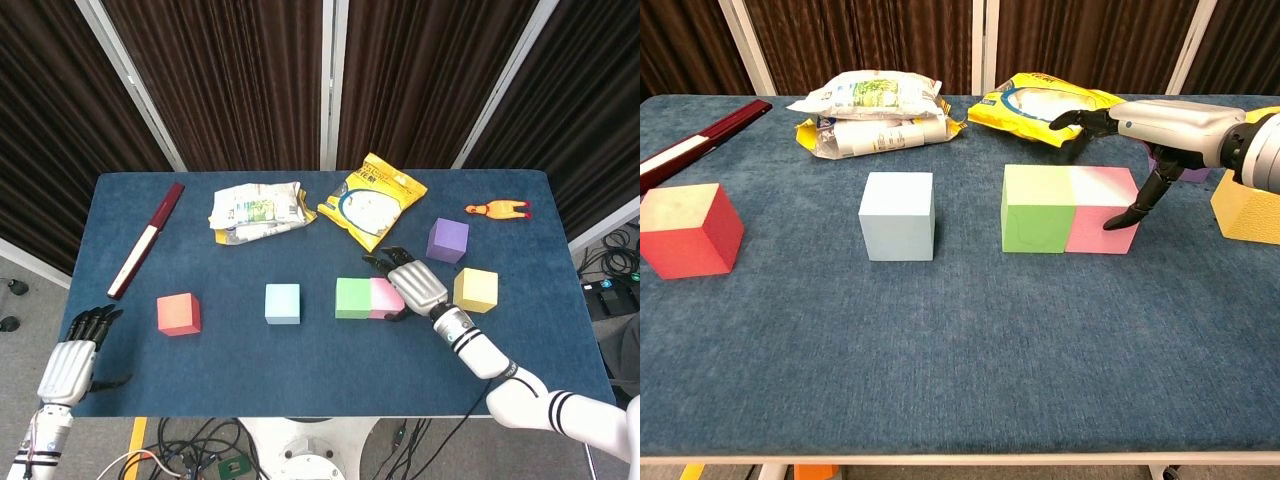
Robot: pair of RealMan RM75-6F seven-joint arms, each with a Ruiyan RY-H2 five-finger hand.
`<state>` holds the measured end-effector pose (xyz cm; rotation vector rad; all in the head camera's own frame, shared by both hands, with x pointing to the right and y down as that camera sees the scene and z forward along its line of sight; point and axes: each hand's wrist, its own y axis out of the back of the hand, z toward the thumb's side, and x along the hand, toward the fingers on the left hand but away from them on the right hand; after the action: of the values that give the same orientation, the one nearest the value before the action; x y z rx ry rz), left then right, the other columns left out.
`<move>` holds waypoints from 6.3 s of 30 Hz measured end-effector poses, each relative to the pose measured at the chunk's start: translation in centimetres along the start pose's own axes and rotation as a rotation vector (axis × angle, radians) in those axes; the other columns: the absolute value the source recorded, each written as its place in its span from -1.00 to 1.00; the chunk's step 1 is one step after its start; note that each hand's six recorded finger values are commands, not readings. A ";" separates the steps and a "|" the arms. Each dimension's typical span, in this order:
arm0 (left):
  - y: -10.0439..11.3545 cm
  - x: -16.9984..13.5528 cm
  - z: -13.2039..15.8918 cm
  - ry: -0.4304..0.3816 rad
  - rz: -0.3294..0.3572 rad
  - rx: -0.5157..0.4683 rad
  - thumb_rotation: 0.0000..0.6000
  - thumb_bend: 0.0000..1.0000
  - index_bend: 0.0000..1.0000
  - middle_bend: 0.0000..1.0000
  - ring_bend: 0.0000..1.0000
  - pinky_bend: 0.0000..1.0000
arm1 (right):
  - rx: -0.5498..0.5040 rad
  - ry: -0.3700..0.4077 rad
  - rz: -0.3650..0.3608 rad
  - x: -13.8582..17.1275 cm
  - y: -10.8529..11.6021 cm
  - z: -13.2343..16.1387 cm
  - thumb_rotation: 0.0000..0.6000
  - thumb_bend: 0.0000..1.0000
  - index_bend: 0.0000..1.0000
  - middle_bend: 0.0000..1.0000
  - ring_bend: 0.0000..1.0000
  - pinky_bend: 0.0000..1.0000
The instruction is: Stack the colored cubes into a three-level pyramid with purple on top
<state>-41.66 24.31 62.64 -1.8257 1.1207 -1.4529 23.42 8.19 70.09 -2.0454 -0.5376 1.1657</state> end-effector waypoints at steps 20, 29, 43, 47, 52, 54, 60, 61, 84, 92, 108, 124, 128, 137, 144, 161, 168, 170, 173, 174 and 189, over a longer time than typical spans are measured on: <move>1.9 5.0 11.3 -0.151 -0.034 -0.143 1.00 -0.98 -0.84 -0.89 -1.00 -0.95 | -0.046 -0.057 -0.236 4.5 7.3 -2.0 1.00 -1.00 -1.00 -0.88 -1.00 -1.00; -3.3 8.8 16.8 -0.138 -0.157 -0.240 1.00 -0.98 -0.85 -0.85 -1.00 -0.95 | -0.066 -0.203 -0.380 9.3 10.0 -5.9 1.00 -1.00 -1.00 -0.87 -1.00 -1.00; -6.3 13.3 18.8 -0.112 -0.162 -0.274 1.00 -0.96 -0.85 -0.77 -1.00 -0.95 | -0.103 -0.219 -0.364 10.2 8.8 -7.8 1.00 -1.00 -1.00 -0.88 -1.00 -1.00; -7.1 14.0 19.4 -0.134 -0.200 -0.274 1.00 -0.96 -0.85 -0.73 -1.00 -0.95 | -0.104 -0.222 -0.359 10.1 8.5 -8.1 1.00 -1.00 -1.00 -0.88 -1.00 -1.00; -8.1 14.6 20.9 -0.162 -0.256 -0.327 1.00 -0.96 -0.85 -0.70 -1.00 -0.95 | -0.107 -0.237 -0.351 10.2 8.2 -8.8 1.00 -1.00 -1.00 -0.88 -1.00 -1.00; -8.3 14.9 21.3 -0.162 -0.257 -0.342 1.00 -0.95 -0.85 -0.64 -1.00 -0.95 | -0.109 -0.239 -0.346 10.2 8.1 -8.9 1.00 -1.00 -1.00 -0.87 -1.00 -1.00; -8.8 15.8 22.0 -0.153 -0.250 -0.364 1.00 -0.84 -0.83 -0.43 -1.00 -0.95 | -0.110 -0.241 -0.328 10.1 7.5 -9.2 1.00 -1.00 -1.00 -0.86 -1.00 -1.00; -8.9 15.9 22.1 -0.152 -0.249 -0.366 1.00 -0.81 -0.82 -0.39 -1.00 -0.95 | -0.111 -0.241 -0.326 10.1 7.4 -9.2 1.00 -1.00 -1.00 -0.86 -1.00 -1.00; -9.7 18.0 26.0 -0.224 -0.229 -0.393 1.00 -0.69 -0.80 -0.12 -0.89 -0.93 | -0.120 -0.260 -0.303 10.5 7.1 -10.1 1.00 -1.00 -1.00 -0.83 -1.00 -1.00; -9.9 18.6 26.3 -0.226 -0.214 -0.396 1.00 -0.69 -0.80 -0.10 -0.89 -0.93 | -0.126 -0.265 -0.308 11.0 7.1 -10.4 1.00 -1.00 -1.00 -0.84 -1.00 -1.00; -10.9 19.2 27.4 -0.239 -0.219 -0.414 1.00 -0.69 -0.80 -0.10 -0.89 -0.93 | -0.137 -0.281 -0.304 11.4 6.8 -11.3 1.00 -1.00 -1.00 -0.84 -1.00 -1.00; -11.4 19.2 28.2 -0.243 -0.217 -0.424 1.00 -0.69 -0.80 -0.06 -0.89 -0.93 | -0.152 -0.286 -0.297 11.4 6.2 -11.8 1.00 -1.00 -1.00 -0.84 -1.00 -1.00; -11.6 19.1 28.2 -0.246 -0.228 -0.425 1.00 -0.70 -0.82 -0.17 -0.89 -0.94 | -0.155 -0.290 -0.294 11.5 6.2 -12.0 1.00 -1.00 -1.00 -0.84 -1.00 -1.00; -11.6 19.1 28.2 -0.253 -0.237 -0.452 1.00 -0.77 -0.84 -0.57 -0.92 -0.94 | -0.154 -0.292 -0.293 11.5 6.1 -12.1 1.00 -1.00 -1.00 -0.86 -1.00 -1.00; -11.4 19.0 28.3 -0.255 -0.231 -0.464 1.00 -0.78 -0.85 -0.59 -0.92 -0.94 | -0.154 -0.293 -0.290 11.4 6.1 -12.0 1.00 -1.00 -1.00 -0.86 -1.00 -1.00; -10.0 17.8 28.3 -0.286 -0.239 -0.450 1.00 -0.82 -0.89 -0.78 -1.00 -0.97 | -0.118 -0.296 -0.268 11.8 6.3 -12.3 1.00 -1.00 -1.00 -0.82 -1.00 -1.00; -6.9 16.6 23.6 -0.229 -0.198 -0.393 1.00 -0.82 -0.89 -0.82 -1.00 -0.97 | -0.089 -0.338 -0.216 12.8 5.8 -12.6 1.00 -1.00 -1.00 -0.72 -1.00 -1.00; -5.9 16.1 22.1 -0.212 -0.188 -0.370 1.00 -0.82 -0.89 -0.82 -1.00 -0.97 | -0.089 -0.367 -0.198 13.3 5.7 -12.8 1.00 -1.00 -1.00 -0.70 -1.00 -1.00; -4.1 15.4 19.5 -0.187 -0.172 -0.318 1.00 -0.82 -0.89 -0.82 -1.00 -0.97 | -0.091 -0.413 -0.178 14.0 5.5 -13.2 1.00 -1.00 -1.00 -0.68 -1.00 -1.00; -3.4 15.0 18.4 -0.176 -0.166 -0.295 1.00 -0.82 -0.89 -0.81 -1.00 -0.97 | -0.092 -0.427 -0.173 14.2 5.4 -13.3 1.00 -1.00 -1.00 -0.67 -1.00 -1.00; -1.4 10.5 9.8 -0.074 -0.248 -0.142 1.00 -0.81 -0.89 -0.78 -1.00 -0.96 | -0.101 -0.518 -0.074 14.3 2.5 -14.1 1.00 -1.00 -1.00 -0.58 -1.00 -1.00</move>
<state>-31.09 15.18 66.51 -2.1638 1.0123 -1.4584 42.81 10.59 64.90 -1.7771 -0.9258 1.6594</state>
